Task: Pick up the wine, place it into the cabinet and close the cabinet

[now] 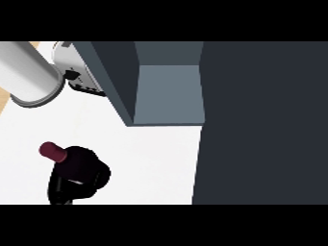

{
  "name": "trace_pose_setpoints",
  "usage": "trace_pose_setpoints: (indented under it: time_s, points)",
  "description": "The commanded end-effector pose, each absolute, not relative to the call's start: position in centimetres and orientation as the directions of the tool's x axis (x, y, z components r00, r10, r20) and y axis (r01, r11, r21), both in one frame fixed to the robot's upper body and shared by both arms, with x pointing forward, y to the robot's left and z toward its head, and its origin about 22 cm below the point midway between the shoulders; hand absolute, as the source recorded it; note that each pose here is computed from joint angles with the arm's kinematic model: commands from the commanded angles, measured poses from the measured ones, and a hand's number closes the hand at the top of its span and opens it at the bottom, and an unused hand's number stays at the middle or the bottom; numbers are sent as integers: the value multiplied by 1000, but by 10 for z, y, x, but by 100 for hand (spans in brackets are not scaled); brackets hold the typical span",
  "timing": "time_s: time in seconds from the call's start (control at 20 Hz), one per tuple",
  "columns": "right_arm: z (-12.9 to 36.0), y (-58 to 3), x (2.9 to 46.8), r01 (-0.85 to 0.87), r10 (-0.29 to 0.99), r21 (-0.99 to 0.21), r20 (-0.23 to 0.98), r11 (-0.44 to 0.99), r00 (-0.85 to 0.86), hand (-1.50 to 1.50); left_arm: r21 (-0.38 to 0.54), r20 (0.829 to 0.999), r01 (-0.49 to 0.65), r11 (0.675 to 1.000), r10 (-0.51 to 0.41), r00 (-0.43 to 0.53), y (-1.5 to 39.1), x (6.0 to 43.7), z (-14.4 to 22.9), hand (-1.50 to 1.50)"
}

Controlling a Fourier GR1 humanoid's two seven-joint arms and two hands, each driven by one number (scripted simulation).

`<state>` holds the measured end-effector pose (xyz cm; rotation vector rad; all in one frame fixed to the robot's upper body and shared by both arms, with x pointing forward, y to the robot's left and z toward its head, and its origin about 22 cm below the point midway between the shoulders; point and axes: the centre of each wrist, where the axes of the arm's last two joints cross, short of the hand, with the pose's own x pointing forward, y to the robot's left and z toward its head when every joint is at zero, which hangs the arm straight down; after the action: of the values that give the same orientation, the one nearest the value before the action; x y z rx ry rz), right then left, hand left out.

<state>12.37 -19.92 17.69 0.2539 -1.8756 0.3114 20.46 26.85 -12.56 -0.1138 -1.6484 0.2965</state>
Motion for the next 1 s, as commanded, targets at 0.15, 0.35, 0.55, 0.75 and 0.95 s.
trace_pose_setpoints:
  time_s: [0.15, 0.35, 0.55, 0.75, 0.95]
  points:
    - [208, -209, 91, -359, -100, -42, 925, 932, -367, -150, -345, 909, -32, 938, 325, -261, 268, 204, -103, 150]
    - [207, -206, 84, -349, -92, -42, 929, 936, -360, -150, -334, 904, 32, 942, 330, -272, 247, 207, -79, 150]
    - [209, -207, 87, -383, -93, -51, 933, 922, -348, -150, -341, 906, 55, 938, 344, -246, 237, 218, -53, 150]
    - [207, -204, 89, -360, -96, -42, 929, 932, -358, -150, -312, 911, 66, 948, 319, -260, 196, 224, -21, 150]
    - [208, -207, 85, -376, -108, -36, 929, 926, -355, -150, -303, 913, 80, 950, 313, -261, 165, 222, 4, 150]
